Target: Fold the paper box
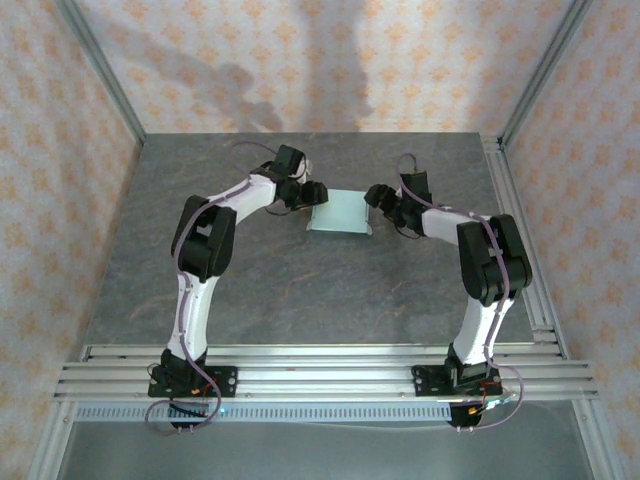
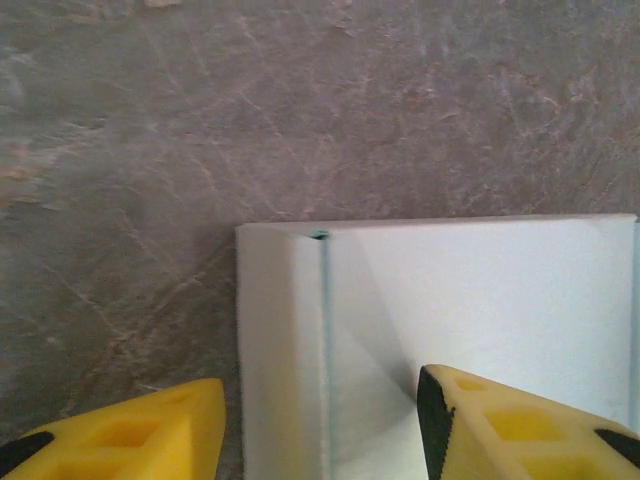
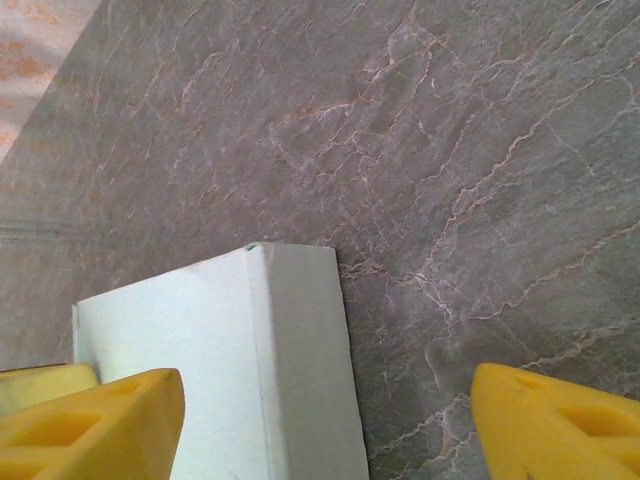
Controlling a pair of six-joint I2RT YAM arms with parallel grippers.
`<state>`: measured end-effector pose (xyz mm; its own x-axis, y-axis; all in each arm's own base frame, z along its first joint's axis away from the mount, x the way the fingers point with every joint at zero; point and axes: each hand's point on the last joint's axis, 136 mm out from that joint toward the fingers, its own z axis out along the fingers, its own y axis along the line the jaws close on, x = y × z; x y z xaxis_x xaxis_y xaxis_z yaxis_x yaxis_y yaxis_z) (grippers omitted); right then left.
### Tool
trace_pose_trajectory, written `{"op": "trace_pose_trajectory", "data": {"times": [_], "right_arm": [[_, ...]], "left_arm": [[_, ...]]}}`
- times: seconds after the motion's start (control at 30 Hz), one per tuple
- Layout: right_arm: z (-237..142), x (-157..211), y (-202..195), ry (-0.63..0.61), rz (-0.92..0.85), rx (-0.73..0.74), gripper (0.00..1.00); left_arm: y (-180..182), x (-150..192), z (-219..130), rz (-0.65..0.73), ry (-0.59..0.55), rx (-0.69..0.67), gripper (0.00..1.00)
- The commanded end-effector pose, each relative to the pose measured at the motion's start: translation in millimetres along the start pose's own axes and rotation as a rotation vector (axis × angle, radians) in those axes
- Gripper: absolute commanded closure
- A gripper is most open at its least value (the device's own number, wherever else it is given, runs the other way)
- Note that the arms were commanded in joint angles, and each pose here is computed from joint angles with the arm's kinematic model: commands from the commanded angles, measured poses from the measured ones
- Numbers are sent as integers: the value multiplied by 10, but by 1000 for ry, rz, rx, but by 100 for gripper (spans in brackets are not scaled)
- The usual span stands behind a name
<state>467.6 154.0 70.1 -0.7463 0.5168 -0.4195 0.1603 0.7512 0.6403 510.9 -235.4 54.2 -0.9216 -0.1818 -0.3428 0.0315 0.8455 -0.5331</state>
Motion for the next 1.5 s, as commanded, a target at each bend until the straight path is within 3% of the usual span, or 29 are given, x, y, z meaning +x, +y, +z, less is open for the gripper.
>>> {"op": "trace_pose_trajectory", "data": {"times": [0.0,0.1,0.5,1.17,1.47], "right_arm": [[-76,-93,101,-40,-3,-39,24],[-60,-87,117,-34,-1,-49,24],[15,-69,181,-17,30,-99,24],[141,36,397,73,95,-247,22],[227,83,443,107,148,-303,22]], "left_arm": [[58,-21,-135,-20,25,24,49],[40,-6,-137,-35,33,65,64],[23,-13,-179,-60,26,129,82],[168,11,-182,-138,84,332,83],[255,32,-140,-158,96,347,91]]}}
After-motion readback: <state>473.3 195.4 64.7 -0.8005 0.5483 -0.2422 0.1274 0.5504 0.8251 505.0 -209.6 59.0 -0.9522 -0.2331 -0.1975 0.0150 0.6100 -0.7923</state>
